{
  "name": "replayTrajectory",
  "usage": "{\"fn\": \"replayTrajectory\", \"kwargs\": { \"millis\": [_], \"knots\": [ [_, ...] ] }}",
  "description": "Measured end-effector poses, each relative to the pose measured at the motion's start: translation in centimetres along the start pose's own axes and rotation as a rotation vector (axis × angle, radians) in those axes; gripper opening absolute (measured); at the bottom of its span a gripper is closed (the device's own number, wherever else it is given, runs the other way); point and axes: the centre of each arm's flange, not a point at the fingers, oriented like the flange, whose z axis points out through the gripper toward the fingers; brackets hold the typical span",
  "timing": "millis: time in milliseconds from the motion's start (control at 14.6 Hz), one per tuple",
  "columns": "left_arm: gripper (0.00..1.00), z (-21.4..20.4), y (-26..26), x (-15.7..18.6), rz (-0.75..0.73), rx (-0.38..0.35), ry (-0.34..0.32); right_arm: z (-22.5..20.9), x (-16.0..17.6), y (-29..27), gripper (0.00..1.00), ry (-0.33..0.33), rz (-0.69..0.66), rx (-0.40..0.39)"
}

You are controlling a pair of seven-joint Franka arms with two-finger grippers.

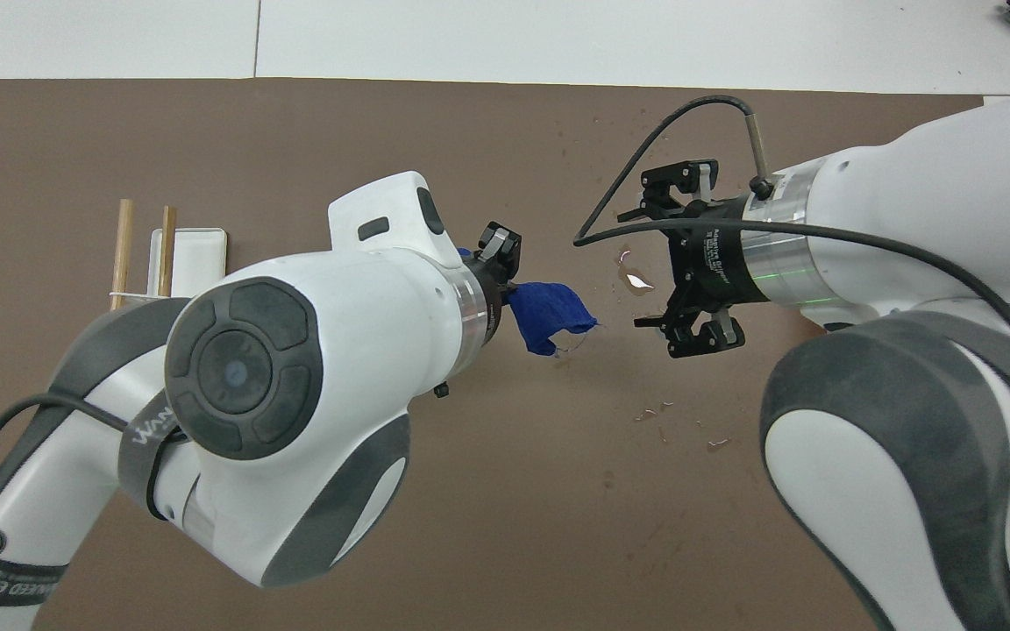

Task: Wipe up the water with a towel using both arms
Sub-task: 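Carry the cloth toward the right gripper while the right gripper approaches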

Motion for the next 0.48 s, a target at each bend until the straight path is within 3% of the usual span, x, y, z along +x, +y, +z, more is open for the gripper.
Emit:
{"fn": "replayTrajectory", "kwargs": {
  "millis": [273,478],
  "knots": [
    [0.07,-0.1,0.4,-2.7,-0.102,-0.071,-0.031,0.7,-0.4,-0.2,0.99,-0.013,0.09,0.002],
    [0.07,0.1,0.5,-4.3,-0.159,-0.104,-0.055,1.2,-0.3,0.4,0.99,-0.023,0.148,-0.062]
  ]
}}
